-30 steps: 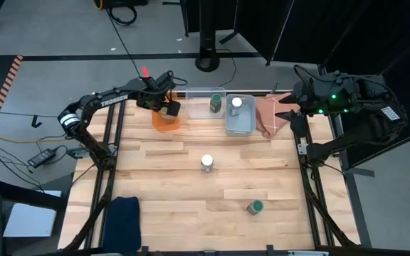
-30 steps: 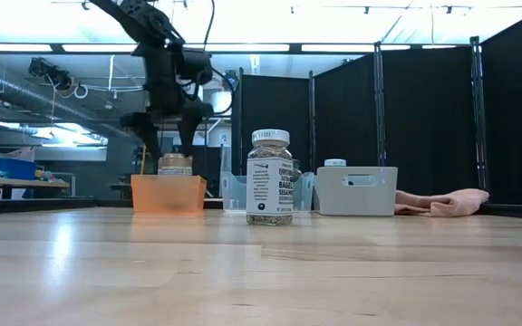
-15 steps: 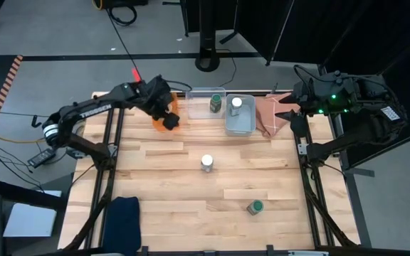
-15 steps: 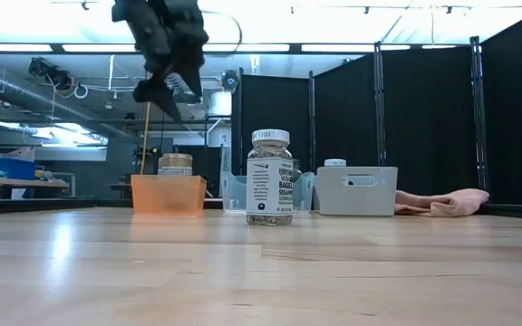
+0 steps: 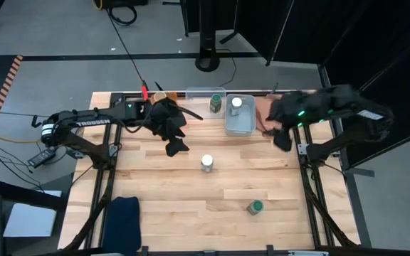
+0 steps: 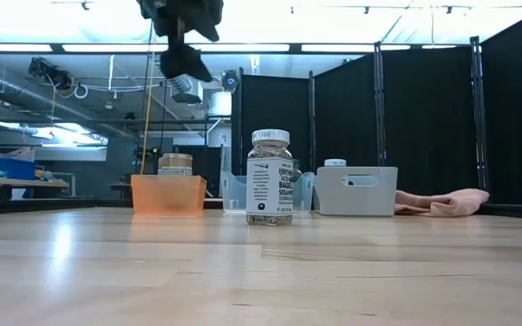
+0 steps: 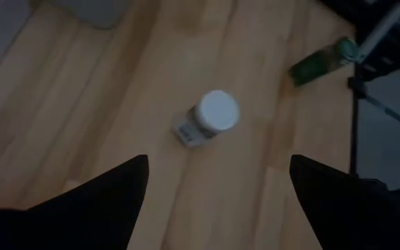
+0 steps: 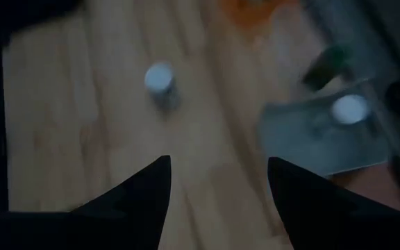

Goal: Sort spices by type
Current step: Put the green seasoning bottle into the transparent bin

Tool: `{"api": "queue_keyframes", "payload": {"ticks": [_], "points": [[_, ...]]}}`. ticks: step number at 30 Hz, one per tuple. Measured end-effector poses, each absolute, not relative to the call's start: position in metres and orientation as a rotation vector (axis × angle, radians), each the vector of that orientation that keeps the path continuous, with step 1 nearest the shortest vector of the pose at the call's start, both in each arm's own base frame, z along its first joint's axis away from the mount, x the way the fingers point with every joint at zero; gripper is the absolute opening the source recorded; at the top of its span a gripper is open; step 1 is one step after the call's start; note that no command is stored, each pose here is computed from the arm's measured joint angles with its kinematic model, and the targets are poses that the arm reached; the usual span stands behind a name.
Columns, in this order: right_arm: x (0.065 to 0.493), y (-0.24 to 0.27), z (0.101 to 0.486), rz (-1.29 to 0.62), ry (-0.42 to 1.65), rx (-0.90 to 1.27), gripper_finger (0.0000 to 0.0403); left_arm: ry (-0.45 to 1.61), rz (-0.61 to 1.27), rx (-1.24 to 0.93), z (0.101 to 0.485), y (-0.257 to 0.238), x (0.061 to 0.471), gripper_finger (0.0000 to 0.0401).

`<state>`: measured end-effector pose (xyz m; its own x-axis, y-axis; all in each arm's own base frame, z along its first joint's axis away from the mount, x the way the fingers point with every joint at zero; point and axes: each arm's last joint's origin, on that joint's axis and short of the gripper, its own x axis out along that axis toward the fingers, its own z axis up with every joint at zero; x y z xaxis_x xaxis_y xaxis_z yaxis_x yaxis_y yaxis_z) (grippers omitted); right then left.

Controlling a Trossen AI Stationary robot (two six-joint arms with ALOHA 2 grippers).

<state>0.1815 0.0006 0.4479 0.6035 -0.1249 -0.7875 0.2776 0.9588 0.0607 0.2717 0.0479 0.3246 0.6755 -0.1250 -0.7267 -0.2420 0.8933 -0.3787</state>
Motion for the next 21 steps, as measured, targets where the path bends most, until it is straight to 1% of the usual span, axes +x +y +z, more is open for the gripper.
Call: {"api": "queue_keyframes", "payload": {"ticks": [6,12,15,17,21], "points": [[0.215,0.027,0.394,-0.054,1.098,0.177,0.0248,0.834,0.029,-0.457,0.325,0.037,0.274,0.0355],[0.239,0.063,0.338,0.103,1.138,0.117,0.0252,0.836,0.019,-0.453,0.325,0.034,0.275,0.0355],[0.239,0.081,0.315,0.166,1.187,0.091,0.0265,0.837,0.019,-0.453,0.325,0.034,0.274,0.0355],[0.238,0.091,0.302,0.167,1.224,0.076,0.0277,0.837,0.018,-0.453,0.325,0.034,0.274,0.0355],[0.235,0.115,0.287,0.191,1.254,0.006,0.0309,0.838,0.015,-0.448,0.325,0.034,0.274,0.0355]]}}
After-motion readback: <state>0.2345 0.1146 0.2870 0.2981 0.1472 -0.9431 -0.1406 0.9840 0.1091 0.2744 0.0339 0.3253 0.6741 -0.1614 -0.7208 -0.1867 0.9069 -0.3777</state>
